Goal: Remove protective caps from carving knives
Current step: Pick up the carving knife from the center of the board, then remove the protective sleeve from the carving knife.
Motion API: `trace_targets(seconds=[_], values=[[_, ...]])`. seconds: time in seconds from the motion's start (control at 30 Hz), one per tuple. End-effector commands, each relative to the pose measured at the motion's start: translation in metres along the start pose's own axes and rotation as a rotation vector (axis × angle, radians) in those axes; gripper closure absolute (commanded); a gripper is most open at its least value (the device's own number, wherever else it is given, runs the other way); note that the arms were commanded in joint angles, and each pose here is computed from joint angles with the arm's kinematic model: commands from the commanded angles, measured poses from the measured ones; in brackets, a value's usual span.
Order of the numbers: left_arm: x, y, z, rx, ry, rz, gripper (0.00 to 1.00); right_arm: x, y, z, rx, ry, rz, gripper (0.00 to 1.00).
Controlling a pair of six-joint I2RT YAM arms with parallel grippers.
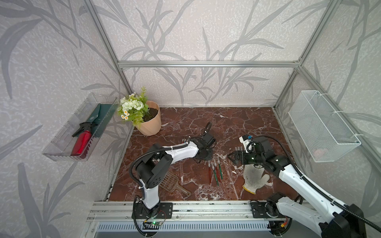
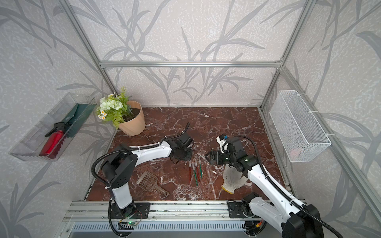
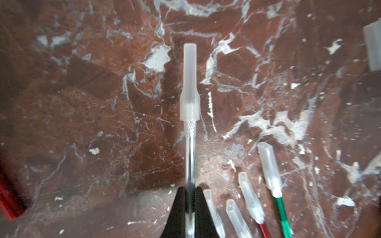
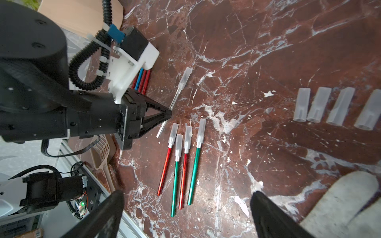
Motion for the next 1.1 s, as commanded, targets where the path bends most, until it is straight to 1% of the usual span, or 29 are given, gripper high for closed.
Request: trace_targets(seconds=[0.0, 0.17, 0.37, 0.47, 0.53, 0.67, 0.83, 1.07], values=[[0.004, -0.024, -0.011, -0.108, 0.024, -0.018, 0.92, 0.007, 0.007, 0.008, 0.076, 0.047, -0.021, 0.08], [-0.001, -0.035, -0.018, -0.242, 0.033, -0.002, 0.92, 0.017, 0.014, 0.012, 0.124, 0.096, -0.019, 0.18], [-0.007, -0.041, -0.02, -0.32, 0.037, 0.003, 0.92, 0.027, 0.02, 0.011, 0.115, 0.128, -0.018, 0.32], [-0.009, -0.041, -0.023, -0.361, 0.05, 0.012, 0.92, 0.033, 0.024, 0.01, 0.114, 0.132, -0.016, 0.35], [-0.01, -0.04, -0.024, -0.37, 0.052, 0.012, 0.92, 0.038, 0.026, 0.01, 0.115, 0.165, -0.022, 0.37], [-0.008, -0.041, -0.026, -0.395, 0.042, -0.008, 0.92, 0.048, 0.03, 0.007, 0.09, 0.189, -0.045, 0.42], [-0.008, -0.039, -0.031, -0.47, 0.016, -0.035, 0.92, 0.057, 0.039, 0.002, 0.069, 0.229, -0.064, 0.5], [-0.011, -0.031, -0.028, -0.516, -0.05, -0.065, 0.92, 0.064, 0.054, -0.008, 0.018, 0.243, -0.062, 0.57]])
Point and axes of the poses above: each gripper's point midway between its finger pads, its own y axis out along the fingers, its own z axis along the line the jaws close on, x = y × z, the point moved 6 cm from there along -y, back along the fingers, and after that the axes turned 12 degrees about -y, right-handed, at the moved point
